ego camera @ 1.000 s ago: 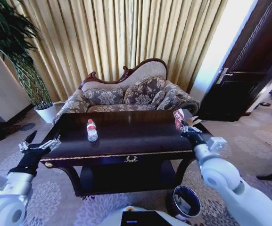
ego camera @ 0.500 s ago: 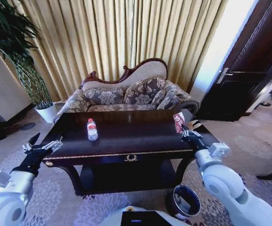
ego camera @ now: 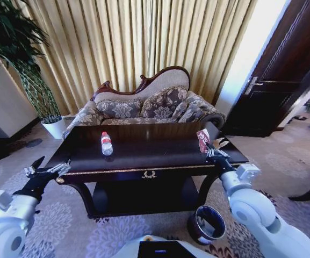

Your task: Move to the front of the table and place the trash on the table into the trash bin.

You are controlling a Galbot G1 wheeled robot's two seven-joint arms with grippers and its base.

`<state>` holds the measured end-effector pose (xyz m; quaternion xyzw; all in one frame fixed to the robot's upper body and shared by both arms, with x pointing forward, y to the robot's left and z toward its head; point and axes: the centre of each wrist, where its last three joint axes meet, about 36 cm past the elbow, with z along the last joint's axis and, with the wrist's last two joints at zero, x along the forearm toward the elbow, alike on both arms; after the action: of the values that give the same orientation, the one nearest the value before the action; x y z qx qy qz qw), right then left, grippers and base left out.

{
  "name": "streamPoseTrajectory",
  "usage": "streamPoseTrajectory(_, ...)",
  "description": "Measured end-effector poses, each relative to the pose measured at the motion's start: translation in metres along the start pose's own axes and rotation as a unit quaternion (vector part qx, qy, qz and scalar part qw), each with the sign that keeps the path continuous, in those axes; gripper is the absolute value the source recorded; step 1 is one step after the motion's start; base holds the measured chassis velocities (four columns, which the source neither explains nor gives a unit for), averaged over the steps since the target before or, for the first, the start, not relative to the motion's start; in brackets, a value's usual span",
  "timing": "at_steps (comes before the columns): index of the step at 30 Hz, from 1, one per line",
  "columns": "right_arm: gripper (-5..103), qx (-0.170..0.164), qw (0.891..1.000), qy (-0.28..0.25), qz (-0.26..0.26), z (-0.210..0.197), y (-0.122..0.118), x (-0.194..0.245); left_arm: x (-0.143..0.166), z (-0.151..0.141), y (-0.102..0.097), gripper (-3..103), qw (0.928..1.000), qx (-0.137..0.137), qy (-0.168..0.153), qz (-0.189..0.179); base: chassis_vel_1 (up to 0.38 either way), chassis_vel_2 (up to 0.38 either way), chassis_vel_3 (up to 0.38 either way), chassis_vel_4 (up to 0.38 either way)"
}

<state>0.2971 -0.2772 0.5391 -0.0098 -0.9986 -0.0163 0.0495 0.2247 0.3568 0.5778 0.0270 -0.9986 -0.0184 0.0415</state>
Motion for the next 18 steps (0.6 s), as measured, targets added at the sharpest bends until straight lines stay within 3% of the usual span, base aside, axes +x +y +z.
streamPoseTrajectory(4,0,-0.001,1.0,-0.001,0.0,0.0018,0.0009,0.0007,-0.0008,-0.001,0.0,100,0.9999,-0.003,-0.008,0.015,0.089,-0.071,-0.093,0.075)
streamPoseTrajectory(7,0,-0.003,1.0,0.0,0.001,0.005,0.0022,0.0023,-0.0017,-0.0032,0.001,100,0.9988,-0.011,-0.014,0.046,0.099,-0.109,-0.095,0.095)
streamPoseTrajectory(18,0,-0.004,1.0,0.003,0.002,0.0097,0.0039,0.0044,-0.001,-0.0022,0.0009,100,0.9987,-0.012,-0.013,0.048,0.148,-0.152,-0.14,0.146)
